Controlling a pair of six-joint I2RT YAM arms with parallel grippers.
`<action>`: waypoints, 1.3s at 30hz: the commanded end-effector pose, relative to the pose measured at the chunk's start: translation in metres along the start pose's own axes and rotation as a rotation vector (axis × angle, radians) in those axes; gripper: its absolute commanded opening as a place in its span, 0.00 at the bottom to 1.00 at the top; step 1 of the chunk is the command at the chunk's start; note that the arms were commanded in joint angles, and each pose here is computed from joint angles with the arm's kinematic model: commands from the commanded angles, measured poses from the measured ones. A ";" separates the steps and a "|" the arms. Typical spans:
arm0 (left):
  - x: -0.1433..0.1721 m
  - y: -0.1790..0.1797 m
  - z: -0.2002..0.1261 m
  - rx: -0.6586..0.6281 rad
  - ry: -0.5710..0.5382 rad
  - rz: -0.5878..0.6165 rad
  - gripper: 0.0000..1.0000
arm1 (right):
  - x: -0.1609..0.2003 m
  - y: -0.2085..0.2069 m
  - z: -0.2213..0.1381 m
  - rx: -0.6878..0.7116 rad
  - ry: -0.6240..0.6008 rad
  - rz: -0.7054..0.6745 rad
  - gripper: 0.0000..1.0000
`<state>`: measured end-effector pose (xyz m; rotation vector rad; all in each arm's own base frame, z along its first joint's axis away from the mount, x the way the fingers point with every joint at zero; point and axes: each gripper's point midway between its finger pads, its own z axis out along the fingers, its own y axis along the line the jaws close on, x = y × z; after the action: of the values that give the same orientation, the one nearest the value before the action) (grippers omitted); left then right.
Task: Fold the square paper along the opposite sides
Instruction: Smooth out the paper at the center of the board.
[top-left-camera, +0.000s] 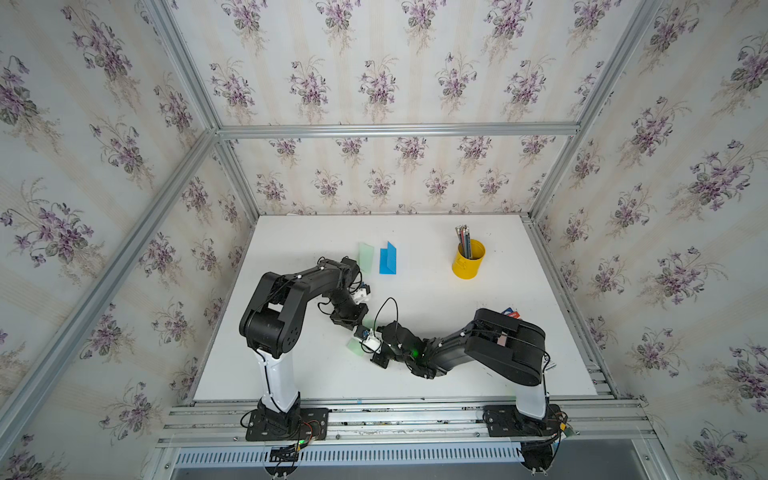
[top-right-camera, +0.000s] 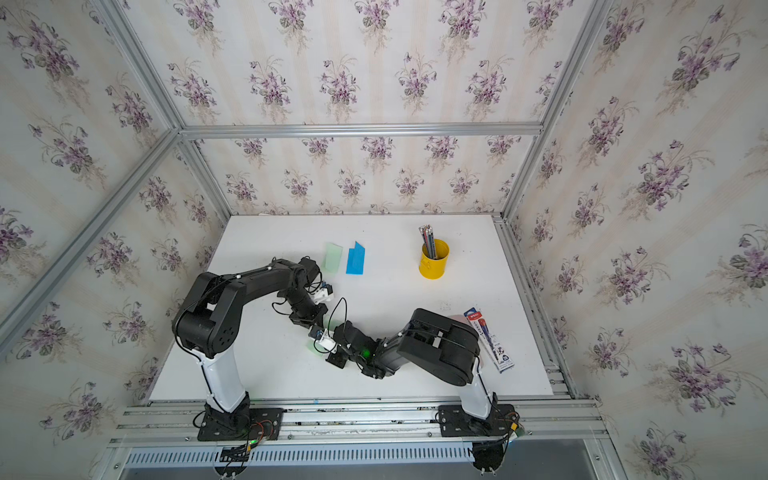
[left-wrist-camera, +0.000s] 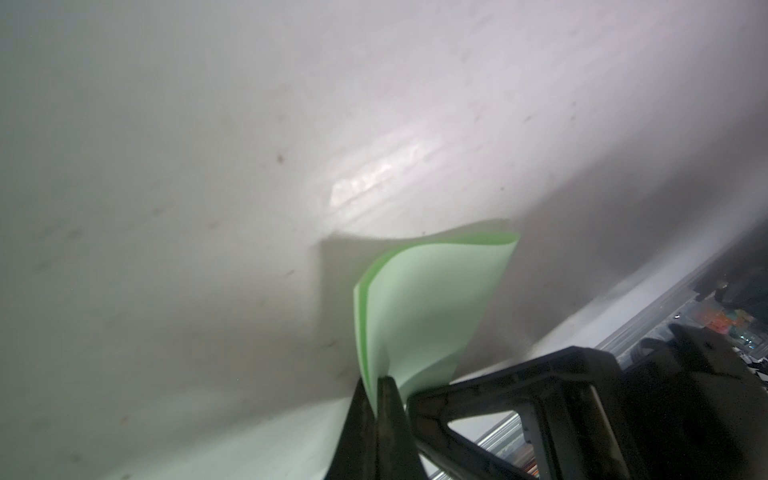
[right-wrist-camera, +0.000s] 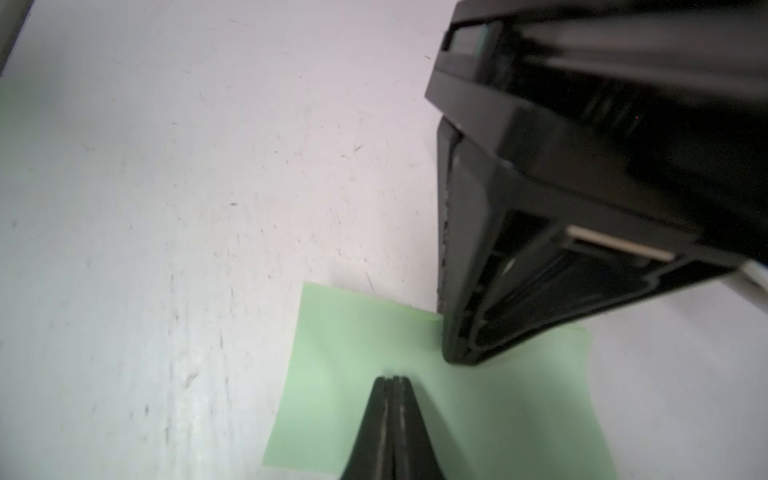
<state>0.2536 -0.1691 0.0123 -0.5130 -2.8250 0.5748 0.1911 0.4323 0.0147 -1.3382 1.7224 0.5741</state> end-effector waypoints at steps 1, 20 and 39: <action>0.001 0.010 0.002 -0.041 0.010 -0.005 0.00 | 0.028 0.008 -0.006 -0.025 0.084 0.017 0.00; 0.001 0.011 -0.001 -0.039 0.001 -0.013 0.00 | 0.003 0.016 -0.034 -0.011 0.042 -0.036 0.00; 0.001 0.014 -0.001 -0.047 0.002 -0.018 0.00 | 0.004 0.026 -0.001 -0.085 -0.006 -0.033 0.00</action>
<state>0.2543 -0.1648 0.0124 -0.4889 -2.8246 0.5737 0.1699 0.4422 0.0163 -1.4007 1.6608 0.6294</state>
